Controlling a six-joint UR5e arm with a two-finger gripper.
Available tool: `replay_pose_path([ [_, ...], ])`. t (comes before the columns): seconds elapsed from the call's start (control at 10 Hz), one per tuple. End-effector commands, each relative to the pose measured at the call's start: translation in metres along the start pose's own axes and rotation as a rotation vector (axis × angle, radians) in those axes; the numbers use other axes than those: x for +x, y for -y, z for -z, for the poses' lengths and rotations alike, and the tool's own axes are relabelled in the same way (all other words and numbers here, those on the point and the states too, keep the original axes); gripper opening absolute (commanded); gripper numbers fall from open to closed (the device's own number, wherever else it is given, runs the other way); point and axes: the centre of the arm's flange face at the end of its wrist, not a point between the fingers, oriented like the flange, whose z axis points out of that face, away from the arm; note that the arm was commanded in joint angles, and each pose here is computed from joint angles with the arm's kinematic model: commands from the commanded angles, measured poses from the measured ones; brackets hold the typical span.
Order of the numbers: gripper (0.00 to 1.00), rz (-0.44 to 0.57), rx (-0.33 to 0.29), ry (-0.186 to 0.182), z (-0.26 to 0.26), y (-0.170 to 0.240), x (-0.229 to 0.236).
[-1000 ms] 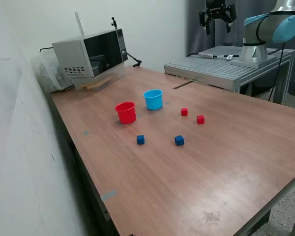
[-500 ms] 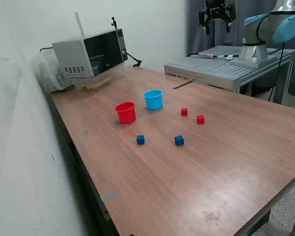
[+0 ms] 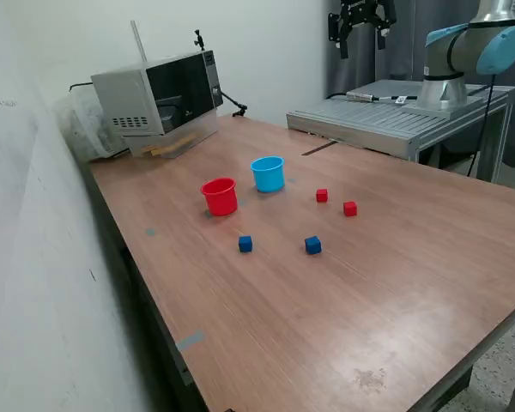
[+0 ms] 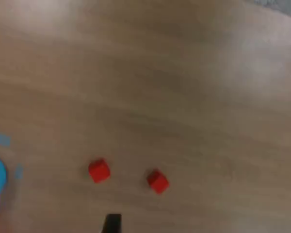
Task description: Place red objects in the red bin, and blue objects in the blue bin.
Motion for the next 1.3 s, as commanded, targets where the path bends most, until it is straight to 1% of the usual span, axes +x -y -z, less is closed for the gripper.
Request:
replay_pose_path([
  [0.0, 1.00, -0.081, -0.042, -0.027, -0.017, -0.070, -0.027],
  [0.1, 1.00, -0.096, 0.022, 0.005, -0.045, -0.080, -0.040],
  [0.2, 1.00, -0.039, 0.125, 0.058, -0.109, -0.095, -0.029],
  [0.3, 1.00, 0.008, 0.138, 0.099, -0.143, -0.104, -0.019],
  [0.4, 1.00, 0.079, 0.135, 0.117, -0.169, -0.111, 0.006],
  [0.6, 1.00, 0.187, 0.167, 0.102, -0.194, -0.107, 0.036],
  [0.8, 1.00, 0.323, 0.129, 0.106, -0.220, -0.115, 0.053],
  [0.9, 1.00, 0.380, 0.127, 0.098, -0.234, -0.116, 0.057],
  [1.0, 1.00, 0.407, 0.153, 0.084, -0.256, -0.115, 0.051],
  [1.1, 1.00, 0.443, 0.151, 0.085, -0.265, -0.116, 0.034],
  [1.2, 1.00, 0.467, 0.166, 0.076, -0.273, -0.112, 0.025],
])
